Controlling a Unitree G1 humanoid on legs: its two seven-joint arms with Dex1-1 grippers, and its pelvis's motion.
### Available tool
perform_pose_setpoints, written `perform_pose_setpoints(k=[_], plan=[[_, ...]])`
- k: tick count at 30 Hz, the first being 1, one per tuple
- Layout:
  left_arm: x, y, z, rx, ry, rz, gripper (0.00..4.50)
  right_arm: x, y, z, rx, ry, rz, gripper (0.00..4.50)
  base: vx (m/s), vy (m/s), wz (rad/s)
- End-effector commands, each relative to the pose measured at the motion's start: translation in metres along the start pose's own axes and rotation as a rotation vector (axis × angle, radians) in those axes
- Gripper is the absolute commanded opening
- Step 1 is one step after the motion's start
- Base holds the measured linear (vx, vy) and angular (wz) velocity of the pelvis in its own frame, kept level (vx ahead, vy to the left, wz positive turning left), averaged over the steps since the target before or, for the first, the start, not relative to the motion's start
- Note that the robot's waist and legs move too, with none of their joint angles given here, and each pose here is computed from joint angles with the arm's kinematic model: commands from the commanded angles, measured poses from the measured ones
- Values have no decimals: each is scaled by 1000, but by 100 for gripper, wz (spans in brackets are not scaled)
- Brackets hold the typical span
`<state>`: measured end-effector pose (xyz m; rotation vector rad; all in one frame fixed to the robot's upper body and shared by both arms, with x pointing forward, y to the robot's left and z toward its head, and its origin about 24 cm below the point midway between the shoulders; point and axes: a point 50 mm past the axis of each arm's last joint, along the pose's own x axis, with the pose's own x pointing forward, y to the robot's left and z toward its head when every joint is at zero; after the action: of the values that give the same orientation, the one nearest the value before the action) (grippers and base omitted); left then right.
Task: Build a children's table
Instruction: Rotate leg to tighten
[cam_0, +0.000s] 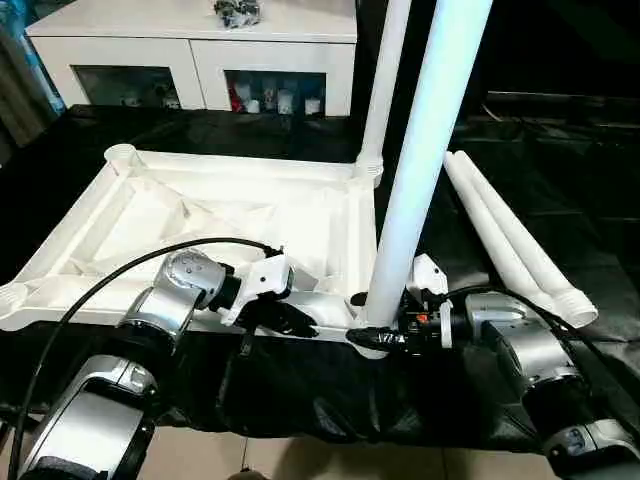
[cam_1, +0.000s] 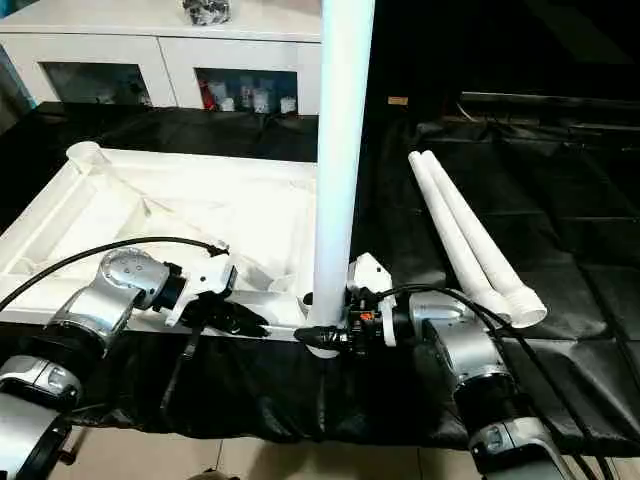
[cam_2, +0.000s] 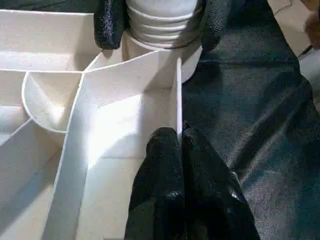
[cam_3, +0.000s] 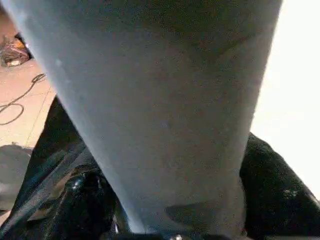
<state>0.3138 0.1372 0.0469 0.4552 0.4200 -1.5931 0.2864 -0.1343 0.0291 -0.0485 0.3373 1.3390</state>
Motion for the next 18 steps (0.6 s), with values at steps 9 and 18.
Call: perform_pose_setpoints(k=[9, 18], plan=[[37, 17, 23, -62, -71, 203, 0, 20, -15, -18, 137, -86, -488, 274, 0, 0, 0], [74, 19, 41, -135, -118, 298, 0, 46, -25, -15, 217, -124, -735, 345, 0, 0, 0]])
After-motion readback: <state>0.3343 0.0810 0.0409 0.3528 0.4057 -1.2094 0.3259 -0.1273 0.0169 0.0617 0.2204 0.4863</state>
